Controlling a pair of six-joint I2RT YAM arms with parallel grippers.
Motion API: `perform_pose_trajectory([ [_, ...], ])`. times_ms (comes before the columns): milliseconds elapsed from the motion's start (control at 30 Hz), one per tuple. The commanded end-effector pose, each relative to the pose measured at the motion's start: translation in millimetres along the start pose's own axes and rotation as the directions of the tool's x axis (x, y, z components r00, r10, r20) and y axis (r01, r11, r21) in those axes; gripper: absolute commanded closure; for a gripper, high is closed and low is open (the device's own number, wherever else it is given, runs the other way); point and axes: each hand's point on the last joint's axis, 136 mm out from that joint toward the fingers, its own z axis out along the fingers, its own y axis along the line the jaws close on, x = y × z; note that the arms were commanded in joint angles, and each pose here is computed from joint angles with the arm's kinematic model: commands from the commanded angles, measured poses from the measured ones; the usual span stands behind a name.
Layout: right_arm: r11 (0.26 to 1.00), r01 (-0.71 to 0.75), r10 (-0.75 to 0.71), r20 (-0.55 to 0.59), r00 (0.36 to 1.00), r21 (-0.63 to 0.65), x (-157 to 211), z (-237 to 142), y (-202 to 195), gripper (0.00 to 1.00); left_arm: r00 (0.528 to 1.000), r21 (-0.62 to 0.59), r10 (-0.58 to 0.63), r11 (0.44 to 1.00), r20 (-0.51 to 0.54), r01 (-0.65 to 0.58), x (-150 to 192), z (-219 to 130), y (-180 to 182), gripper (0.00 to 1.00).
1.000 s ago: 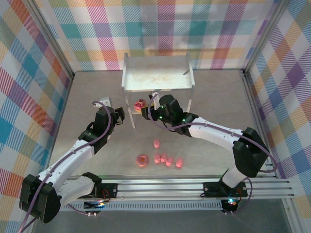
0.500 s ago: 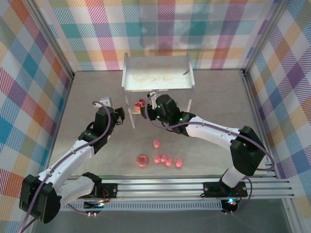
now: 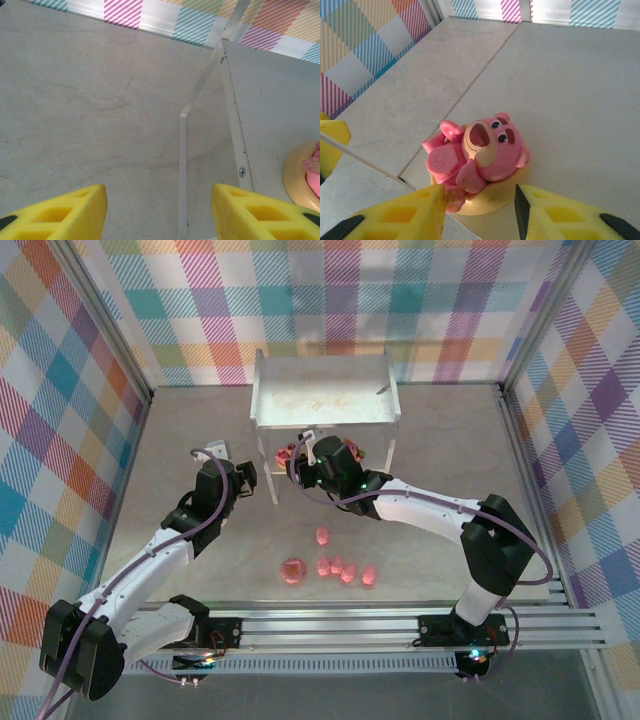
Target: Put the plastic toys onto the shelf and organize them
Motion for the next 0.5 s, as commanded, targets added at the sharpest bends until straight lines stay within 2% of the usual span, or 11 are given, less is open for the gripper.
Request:
perform_pose_trajectory([
  [0,1.000,0.006,-0.006,0.044,0.999,-0.010,-16,3,7,0.58,0.998,0.025,-0.026,0.999,0.058,0.025,-22,-2,-5,0.43],
  [467,0.999,0.007,-0.004,0.063,0.998,-0.044,-24,-10,14,0.51,0.998,0.024,-0.024,0.999,0.058,0.023,-22,0,-6,0.43],
])
